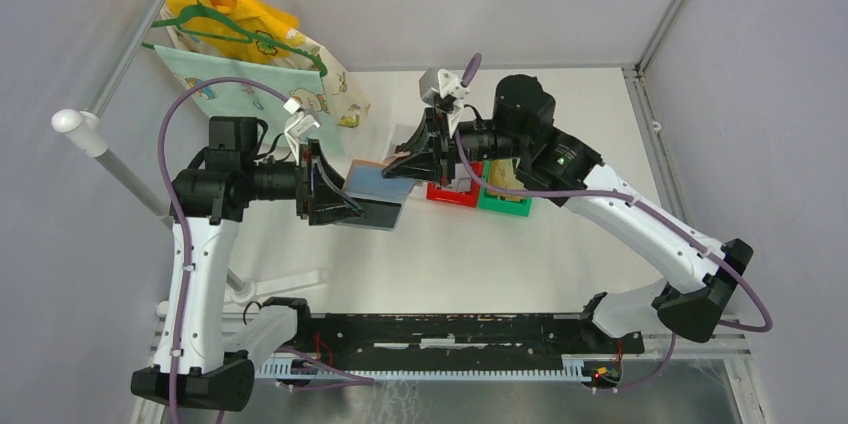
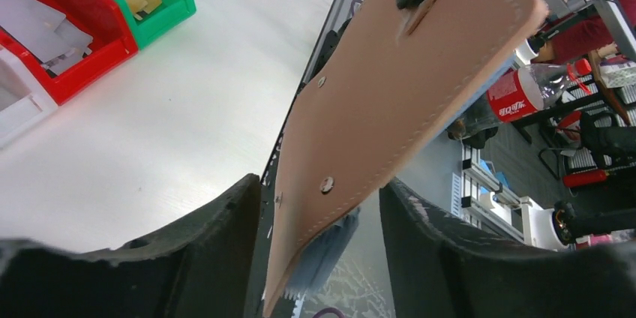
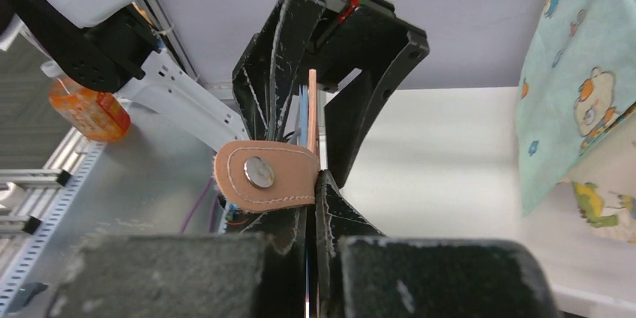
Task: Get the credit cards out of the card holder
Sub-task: Remove the credit card from the card holder.
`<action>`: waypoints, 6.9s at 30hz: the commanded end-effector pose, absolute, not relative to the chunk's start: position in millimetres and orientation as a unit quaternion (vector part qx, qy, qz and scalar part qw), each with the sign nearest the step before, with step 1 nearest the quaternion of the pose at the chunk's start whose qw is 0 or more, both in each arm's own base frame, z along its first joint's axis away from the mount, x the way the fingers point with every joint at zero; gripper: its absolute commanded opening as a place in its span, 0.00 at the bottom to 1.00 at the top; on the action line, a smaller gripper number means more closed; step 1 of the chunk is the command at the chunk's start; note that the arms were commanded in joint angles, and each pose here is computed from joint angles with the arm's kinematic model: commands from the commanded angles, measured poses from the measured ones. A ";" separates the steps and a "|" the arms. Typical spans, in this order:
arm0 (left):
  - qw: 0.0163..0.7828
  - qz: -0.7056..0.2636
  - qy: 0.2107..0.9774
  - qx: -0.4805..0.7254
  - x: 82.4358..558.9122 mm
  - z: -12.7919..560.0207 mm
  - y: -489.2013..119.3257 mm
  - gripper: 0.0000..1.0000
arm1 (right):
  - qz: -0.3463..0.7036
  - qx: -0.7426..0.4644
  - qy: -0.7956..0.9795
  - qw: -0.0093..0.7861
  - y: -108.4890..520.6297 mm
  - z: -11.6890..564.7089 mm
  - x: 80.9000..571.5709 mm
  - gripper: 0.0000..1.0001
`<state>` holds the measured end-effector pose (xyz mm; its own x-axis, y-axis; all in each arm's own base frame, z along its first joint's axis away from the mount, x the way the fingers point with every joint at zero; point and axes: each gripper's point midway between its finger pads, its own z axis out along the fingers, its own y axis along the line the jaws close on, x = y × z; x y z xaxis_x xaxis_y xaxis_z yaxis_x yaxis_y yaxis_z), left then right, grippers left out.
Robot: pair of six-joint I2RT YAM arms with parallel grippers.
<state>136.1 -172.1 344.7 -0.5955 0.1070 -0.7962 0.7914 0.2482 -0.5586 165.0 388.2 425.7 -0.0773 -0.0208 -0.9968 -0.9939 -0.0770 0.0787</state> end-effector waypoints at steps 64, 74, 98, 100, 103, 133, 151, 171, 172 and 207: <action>0.446 -0.479 0.706 0.272 169.8 372.5 -169.3 0.03 | 0.701 -0.031 0.492 0.515 336.8 402.9 190.8 0.86; 0.307 -0.432 0.750 0.396 166.8 298.4 -152.1 0.05 | 0.555 -0.287 0.578 0.525 349.6 377.9 212.5 0.98; 0.284 -0.423 0.743 0.434 165.4 287.6 -171.9 0.02 | 0.584 -0.485 0.559 0.334 397.8 302.5 170.1 0.81; 0.299 -0.415 0.745 0.428 172.5 289.4 -172.6 0.02 | 0.583 -0.482 0.567 0.326 403.3 296.5 171.9 0.79; 0.307 -0.413 0.747 0.422 176.2 290.1 -173.2 0.03 | 0.581 -0.478 0.575 0.320 410.0 291.9 175.5 0.66; 0.335 -0.527 0.703 0.340 156.0 331.9 -196.7 0.58 | 0.644 -0.401 0.532 0.377 383.1 333.6 164.5 0.00; 0.312 -0.580 0.670 0.342 139.8 350.9 -196.4 0.23 | 0.660 -0.404 0.505 0.383 374.7 349.4 151.9 0.02; 0.454 -0.430 0.754 0.201 205.9 338.5 -172.2 0.02 | 0.666 -0.229 0.548 0.450 334.4 382.0 188.7 0.78; 0.463 -0.421 0.756 0.191 211.1 340.9 -169.8 0.02 | 0.663 -0.225 0.556 0.448 337.9 377.4 188.9 0.78; 0.363 -0.465 0.730 0.344 160.1 339.3 -180.1 0.57 | 0.702 -0.303 0.557 0.325 379.3 345.5 172.5 0.00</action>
<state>177.3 -189.1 353.9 -0.5722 0.0222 -0.8198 0.7731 0.3482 -0.5302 170.1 394.4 313.4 -0.6791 0.0751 -0.7302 -0.7312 -0.1573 0.6638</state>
